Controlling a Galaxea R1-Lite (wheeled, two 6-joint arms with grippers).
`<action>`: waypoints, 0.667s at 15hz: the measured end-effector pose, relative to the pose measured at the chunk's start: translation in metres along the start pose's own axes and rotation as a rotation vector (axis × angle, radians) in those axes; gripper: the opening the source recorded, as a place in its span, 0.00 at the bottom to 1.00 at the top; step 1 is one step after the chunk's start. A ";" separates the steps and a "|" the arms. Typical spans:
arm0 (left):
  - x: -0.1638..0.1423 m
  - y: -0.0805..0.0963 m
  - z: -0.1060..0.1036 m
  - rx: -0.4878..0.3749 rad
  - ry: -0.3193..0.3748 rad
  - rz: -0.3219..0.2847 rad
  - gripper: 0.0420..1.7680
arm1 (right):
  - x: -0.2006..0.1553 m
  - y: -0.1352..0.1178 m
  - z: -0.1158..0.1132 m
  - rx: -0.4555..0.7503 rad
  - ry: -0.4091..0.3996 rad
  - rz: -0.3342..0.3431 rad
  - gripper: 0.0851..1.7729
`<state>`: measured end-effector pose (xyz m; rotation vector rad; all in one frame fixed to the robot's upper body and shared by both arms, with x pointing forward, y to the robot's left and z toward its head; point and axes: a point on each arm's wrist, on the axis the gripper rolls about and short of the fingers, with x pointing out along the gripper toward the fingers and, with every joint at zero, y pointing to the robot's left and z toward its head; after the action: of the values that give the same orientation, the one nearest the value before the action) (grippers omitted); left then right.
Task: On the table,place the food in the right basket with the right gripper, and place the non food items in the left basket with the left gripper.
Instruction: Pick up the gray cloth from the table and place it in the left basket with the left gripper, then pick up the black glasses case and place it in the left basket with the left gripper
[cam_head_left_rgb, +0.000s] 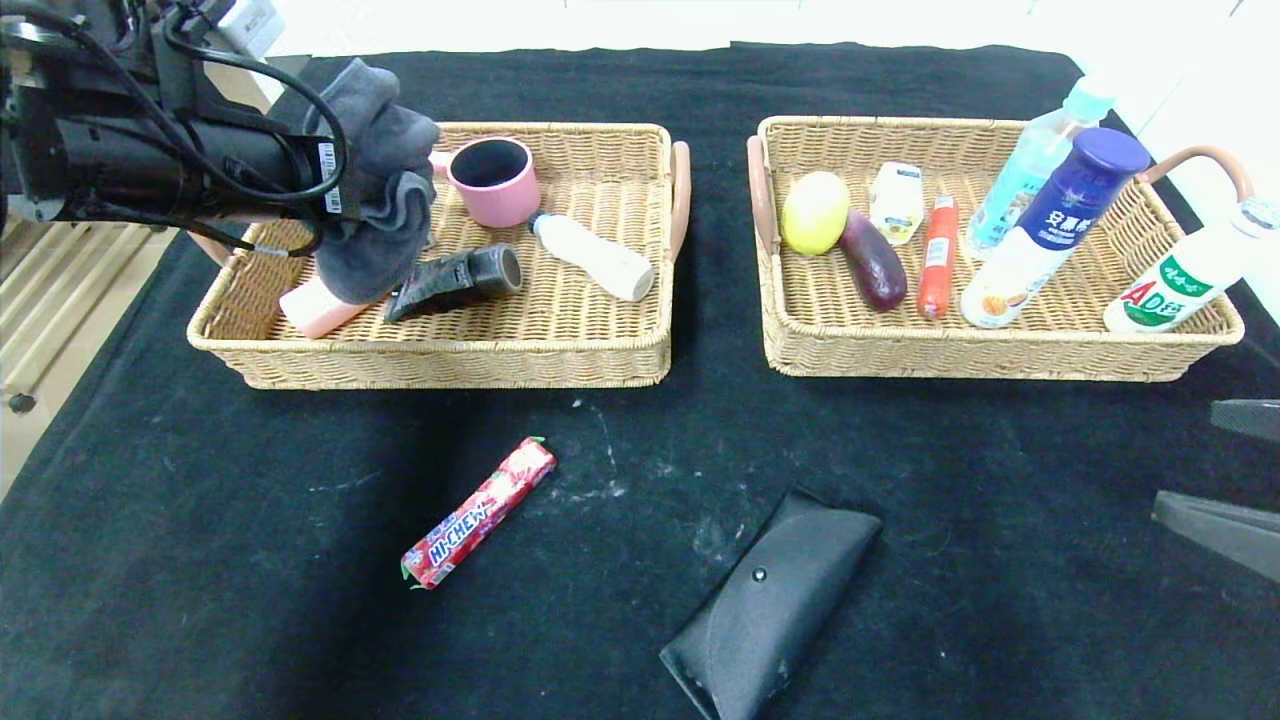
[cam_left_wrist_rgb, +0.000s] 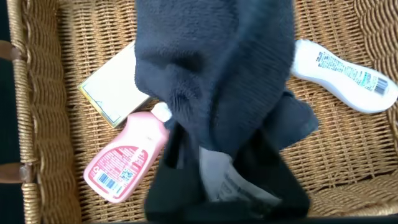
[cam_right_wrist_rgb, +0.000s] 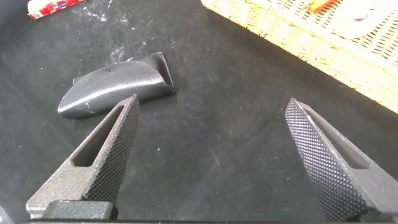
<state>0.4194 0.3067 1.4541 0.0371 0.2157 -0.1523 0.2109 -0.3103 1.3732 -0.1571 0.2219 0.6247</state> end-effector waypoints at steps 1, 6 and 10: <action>0.000 0.000 0.000 0.000 0.000 0.000 0.34 | 0.000 0.000 0.000 0.000 0.000 0.000 0.96; 0.000 0.000 0.000 0.000 -0.001 0.001 0.64 | 0.000 0.000 0.000 0.000 0.000 0.000 0.96; 0.000 0.000 0.000 0.001 -0.001 0.001 0.77 | 0.000 0.000 0.000 0.000 0.000 0.000 0.96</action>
<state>0.4193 0.3062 1.4545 0.0377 0.2145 -0.1519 0.2109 -0.3103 1.3733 -0.1571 0.2214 0.6248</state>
